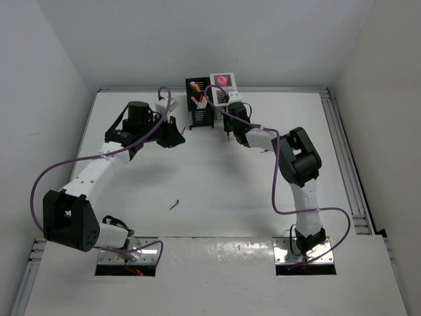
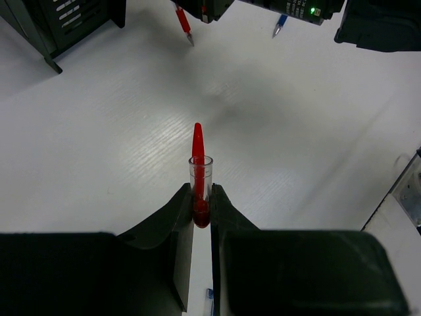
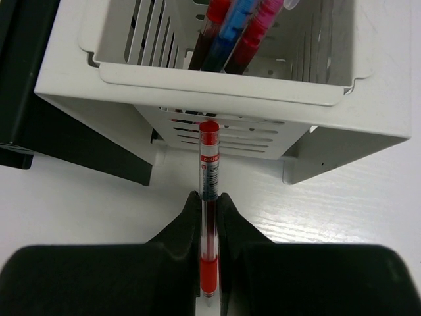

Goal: Sort the stationery into containers
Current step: Close the pen cap on the pen.

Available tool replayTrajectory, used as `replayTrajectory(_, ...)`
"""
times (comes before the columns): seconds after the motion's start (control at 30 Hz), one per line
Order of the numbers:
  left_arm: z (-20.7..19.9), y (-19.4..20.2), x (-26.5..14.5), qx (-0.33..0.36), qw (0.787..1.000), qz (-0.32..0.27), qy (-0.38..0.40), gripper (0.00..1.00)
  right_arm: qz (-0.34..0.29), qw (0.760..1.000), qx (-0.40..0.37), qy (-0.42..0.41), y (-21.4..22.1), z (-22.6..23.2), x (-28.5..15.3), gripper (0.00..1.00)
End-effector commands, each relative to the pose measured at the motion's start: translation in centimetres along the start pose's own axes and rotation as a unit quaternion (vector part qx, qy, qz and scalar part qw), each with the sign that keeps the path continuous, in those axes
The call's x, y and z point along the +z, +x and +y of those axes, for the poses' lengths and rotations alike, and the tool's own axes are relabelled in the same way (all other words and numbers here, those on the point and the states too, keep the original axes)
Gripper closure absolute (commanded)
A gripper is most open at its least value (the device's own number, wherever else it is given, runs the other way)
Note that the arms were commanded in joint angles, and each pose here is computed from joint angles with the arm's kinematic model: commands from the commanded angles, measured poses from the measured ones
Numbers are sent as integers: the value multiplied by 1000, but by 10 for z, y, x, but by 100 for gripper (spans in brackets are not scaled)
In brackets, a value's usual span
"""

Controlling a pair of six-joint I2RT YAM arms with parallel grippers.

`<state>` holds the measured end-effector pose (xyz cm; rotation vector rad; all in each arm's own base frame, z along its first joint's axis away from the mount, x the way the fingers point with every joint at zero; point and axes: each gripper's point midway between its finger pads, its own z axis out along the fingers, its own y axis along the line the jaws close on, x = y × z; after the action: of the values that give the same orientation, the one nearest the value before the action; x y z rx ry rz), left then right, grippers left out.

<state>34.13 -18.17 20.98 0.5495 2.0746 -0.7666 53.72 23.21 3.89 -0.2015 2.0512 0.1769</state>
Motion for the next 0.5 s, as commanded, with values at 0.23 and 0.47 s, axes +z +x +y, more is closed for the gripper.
replayTrajectory(0.23,-25,-23,-23,40,997,-44,48,100,-50,994,76,-63,-97,14,-96,100)
replayTrajectory(0.47,-102,-21,-58,132,956,-76,252,100,-143,948,122,-255,-221,51,-222,100)
